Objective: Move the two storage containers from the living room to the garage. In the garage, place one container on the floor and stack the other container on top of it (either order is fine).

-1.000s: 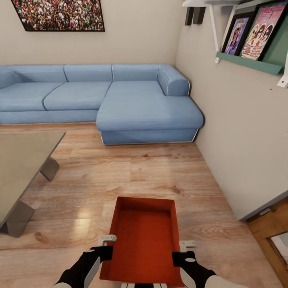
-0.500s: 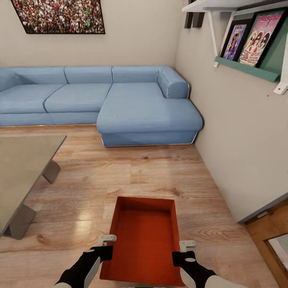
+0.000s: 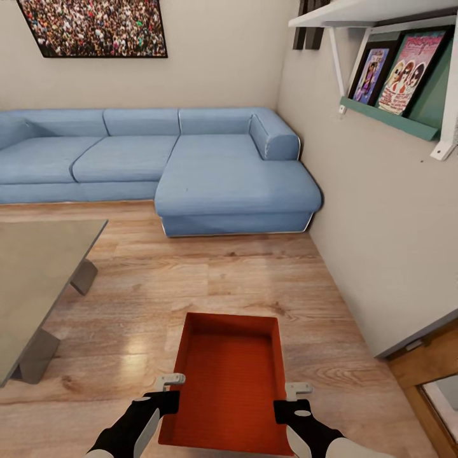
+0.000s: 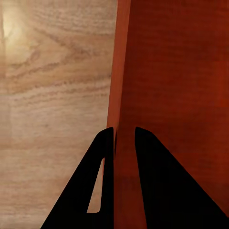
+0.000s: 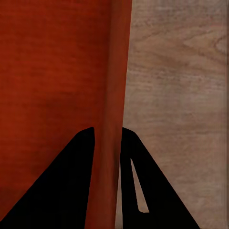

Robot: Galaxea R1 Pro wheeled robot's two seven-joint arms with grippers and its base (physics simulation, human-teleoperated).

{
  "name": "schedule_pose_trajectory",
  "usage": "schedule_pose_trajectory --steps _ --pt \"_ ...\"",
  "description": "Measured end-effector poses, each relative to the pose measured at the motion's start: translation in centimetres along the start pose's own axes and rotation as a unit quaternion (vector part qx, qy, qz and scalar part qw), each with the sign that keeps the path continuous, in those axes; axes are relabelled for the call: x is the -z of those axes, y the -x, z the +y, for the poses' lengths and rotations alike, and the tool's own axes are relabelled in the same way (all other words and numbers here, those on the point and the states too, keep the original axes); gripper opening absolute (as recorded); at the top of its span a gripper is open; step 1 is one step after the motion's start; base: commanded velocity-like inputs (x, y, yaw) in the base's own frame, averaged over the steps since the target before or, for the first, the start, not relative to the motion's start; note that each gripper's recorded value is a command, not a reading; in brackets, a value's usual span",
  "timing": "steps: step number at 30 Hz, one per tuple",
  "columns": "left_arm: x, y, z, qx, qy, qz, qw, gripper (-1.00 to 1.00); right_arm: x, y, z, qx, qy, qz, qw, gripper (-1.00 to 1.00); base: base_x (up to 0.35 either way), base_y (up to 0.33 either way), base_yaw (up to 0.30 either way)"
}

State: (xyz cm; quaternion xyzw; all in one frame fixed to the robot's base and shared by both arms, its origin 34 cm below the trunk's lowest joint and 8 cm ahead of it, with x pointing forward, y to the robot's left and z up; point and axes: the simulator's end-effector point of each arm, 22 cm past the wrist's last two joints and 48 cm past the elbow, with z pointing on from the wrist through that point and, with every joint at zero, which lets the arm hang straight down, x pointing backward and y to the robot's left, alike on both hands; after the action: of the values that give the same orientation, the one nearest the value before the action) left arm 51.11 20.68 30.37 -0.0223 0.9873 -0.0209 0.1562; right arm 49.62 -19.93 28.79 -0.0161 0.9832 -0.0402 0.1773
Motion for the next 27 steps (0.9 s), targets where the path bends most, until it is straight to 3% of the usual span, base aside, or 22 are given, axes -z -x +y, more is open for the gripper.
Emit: schedule_pose_trajectory --steps 20,27 --pt "3.7 1.9 -0.2 0.0 0.0 0.001 1.0 -1.0 3.6 2.1 -0.3 0.001 0.0 0.001 1.0 -1.0 0.0 0.0 0.0" --pt "3.6 2.1 -0.1 0.007 -0.002 -0.008 0.9999 -1.0 3.6 2.8 -0.3 0.007 0.0 -0.008 0.9999 -1.0 0.0 0.0 0.0"
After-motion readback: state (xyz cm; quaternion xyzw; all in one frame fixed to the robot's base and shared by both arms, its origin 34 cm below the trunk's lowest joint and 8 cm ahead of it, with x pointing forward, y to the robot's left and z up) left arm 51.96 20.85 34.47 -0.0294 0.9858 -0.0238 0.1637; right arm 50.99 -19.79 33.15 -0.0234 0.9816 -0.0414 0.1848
